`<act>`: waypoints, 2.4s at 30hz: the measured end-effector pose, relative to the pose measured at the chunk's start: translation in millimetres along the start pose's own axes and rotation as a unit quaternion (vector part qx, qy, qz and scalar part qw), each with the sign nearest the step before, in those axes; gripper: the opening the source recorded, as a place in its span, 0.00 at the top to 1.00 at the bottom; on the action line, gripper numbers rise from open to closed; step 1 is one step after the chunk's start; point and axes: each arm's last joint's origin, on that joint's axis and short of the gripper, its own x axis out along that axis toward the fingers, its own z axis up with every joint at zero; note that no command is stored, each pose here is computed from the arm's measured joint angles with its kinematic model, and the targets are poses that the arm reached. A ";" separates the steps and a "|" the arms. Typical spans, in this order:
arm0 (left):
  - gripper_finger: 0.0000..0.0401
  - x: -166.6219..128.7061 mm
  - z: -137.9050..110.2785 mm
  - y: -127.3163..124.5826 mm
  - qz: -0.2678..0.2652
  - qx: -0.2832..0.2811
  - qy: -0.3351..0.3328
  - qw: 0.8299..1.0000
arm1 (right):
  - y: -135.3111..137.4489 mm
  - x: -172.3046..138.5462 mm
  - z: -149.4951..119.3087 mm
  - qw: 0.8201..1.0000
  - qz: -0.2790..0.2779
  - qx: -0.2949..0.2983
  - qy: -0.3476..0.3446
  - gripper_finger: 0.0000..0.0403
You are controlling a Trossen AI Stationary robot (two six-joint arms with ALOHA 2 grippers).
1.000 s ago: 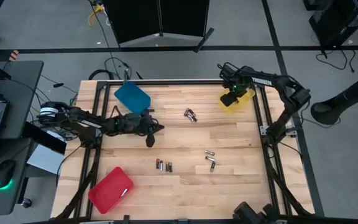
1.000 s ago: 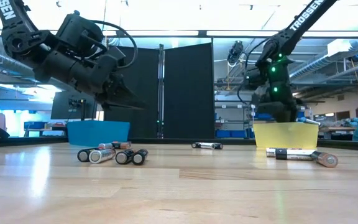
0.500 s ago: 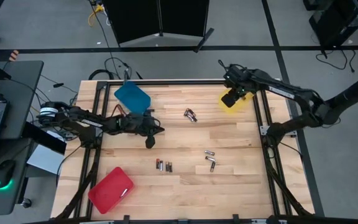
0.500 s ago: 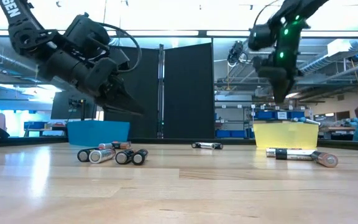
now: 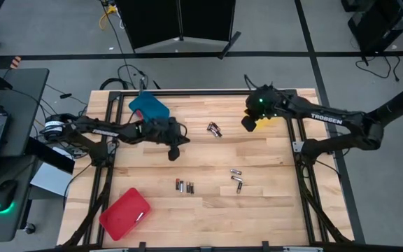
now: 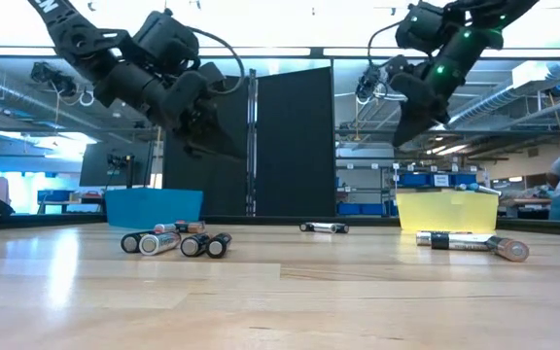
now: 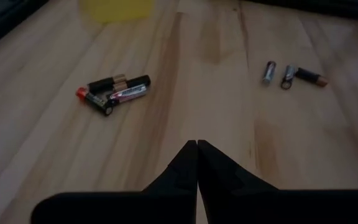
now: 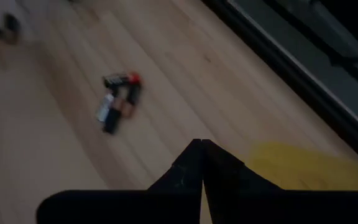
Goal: Sort batteries
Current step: Put the black brown battery into the blue bin
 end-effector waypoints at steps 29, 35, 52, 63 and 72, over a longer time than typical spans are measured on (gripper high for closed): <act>0.96 -9.0 -27.6 0.5 -0.026 -0.067 -0.087 0.994 | 65.3 13.9 -5.7 0.978 0.115 -0.062 -0.160 0.98; 0.96 -9.1 -28.8 -3.1 -0.088 -0.061 -0.073 0.992 | 81.8 33.4 -6.9 0.973 0.136 -0.088 -0.163 0.92; 0.96 -3.4 -19.5 1.7 -0.098 -0.041 0.098 0.989 | 88.9 60.7 -11.2 0.970 0.157 -0.115 -0.145 0.94; 0.80 -11.3 16.7 5.1 -0.015 0.080 0.204 0.976 | 89.0 60.7 -11.4 0.970 0.157 -0.118 -0.144 0.96; 0.61 -11.4 14.0 5.4 -0.014 0.086 0.216 0.972 | 88.9 60.8 -11.8 0.970 0.157 -0.120 -0.142 0.94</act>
